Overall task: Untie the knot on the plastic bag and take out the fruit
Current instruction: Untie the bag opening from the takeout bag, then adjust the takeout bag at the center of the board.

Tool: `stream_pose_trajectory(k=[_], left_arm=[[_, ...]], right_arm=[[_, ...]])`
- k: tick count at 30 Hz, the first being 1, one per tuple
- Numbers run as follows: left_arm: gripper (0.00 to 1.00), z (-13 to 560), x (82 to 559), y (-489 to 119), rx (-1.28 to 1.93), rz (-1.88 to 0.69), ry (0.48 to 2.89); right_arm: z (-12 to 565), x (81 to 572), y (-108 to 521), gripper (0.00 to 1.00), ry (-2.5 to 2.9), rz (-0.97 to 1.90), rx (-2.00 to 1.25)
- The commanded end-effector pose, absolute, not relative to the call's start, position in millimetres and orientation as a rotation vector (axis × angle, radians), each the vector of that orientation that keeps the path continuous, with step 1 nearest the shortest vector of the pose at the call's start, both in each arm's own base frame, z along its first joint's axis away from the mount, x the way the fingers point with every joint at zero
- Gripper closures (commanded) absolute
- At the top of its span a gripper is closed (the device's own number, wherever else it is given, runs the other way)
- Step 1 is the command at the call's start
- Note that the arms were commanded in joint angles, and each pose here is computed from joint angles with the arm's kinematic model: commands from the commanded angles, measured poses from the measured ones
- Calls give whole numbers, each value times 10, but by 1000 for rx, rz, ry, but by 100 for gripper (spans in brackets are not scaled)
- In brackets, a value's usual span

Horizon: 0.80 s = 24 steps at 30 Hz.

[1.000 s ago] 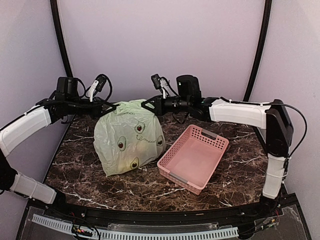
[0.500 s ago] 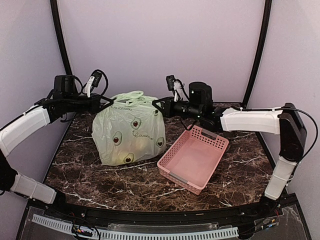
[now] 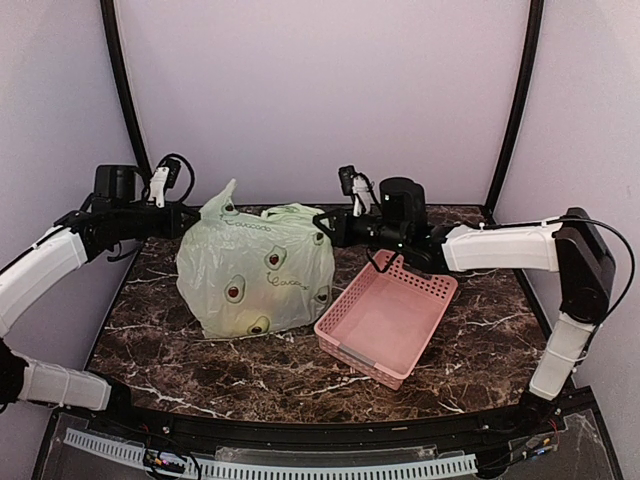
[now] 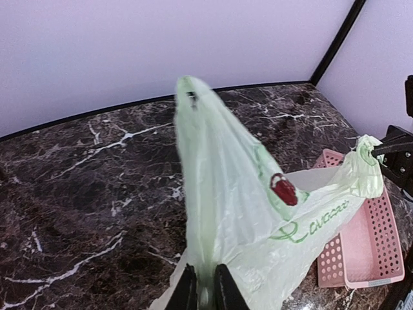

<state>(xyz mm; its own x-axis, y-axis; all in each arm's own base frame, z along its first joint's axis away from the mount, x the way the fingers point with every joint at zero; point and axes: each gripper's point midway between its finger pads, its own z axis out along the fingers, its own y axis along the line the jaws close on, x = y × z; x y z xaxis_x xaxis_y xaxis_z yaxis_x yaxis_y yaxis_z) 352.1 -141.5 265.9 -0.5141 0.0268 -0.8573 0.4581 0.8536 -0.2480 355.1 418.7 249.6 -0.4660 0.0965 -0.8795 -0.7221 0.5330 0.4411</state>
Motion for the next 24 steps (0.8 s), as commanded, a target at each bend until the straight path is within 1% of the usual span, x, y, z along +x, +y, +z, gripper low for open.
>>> stream_pose_trajectory(k=[1, 5, 9, 11, 12, 13, 14, 15, 16, 17, 18, 20, 24], left_arm=[[87, 2698, 3443, -1125, 238, -444, 2087], [79, 2960, 3419, -1247, 277, -527, 2046], [71, 3252, 3512, -1413, 309, -635, 1988], [64, 3316, 3608, -1468, 310, -666, 1972], [58, 3336, 3639, -1488, 312, -677, 1967], [54, 3356, 3705, -1537, 317, -704, 1961], [47, 3371, 3733, -1564, 321, -720, 1956], [43, 3392, 3790, -1619, 327, -755, 1946], [38, 3397, 3813, -1653, 325, -776, 1945], [35, 3415, 3860, -1700, 336, -795, 1933], [30, 3414, 3874, -1744, 344, -807, 1932], [23, 3408, 3927, -1821, 366, -812, 1930], [18, 3317, 4086, -1851, 372, -738, 1960]], right_arm=[[2598, 3581, 4086, 100, 1780, 1031, -512], [2646, 3483, 4181, 100, 1753, 1049, -580], [2682, 3361, 4304, 100, 1731, 1037, -660], [2684, 3314, 4370, 100, 1726, 1017, -694], [2679, 3288, 4406, 100, 1727, 1009, -710], [2683, 3277, 4431, 100, 1725, 998, -722], [2691, 3257, 4460, 100, 1723, 990, -732], [2690, 3239, 4486, 100, 1722, 983, -742], [2689, 3223, 4505, 100, 1720, 976, -753], [2696, 3212, 4519, 100, 1717, 972, -758], [2704, 3199, 4531, 100, 1714, 972, -762], [2712, 3172, 4548, 100, 1707, 977, -773], [2728, 3128, 4575, 100, 1696, 991, -792]])
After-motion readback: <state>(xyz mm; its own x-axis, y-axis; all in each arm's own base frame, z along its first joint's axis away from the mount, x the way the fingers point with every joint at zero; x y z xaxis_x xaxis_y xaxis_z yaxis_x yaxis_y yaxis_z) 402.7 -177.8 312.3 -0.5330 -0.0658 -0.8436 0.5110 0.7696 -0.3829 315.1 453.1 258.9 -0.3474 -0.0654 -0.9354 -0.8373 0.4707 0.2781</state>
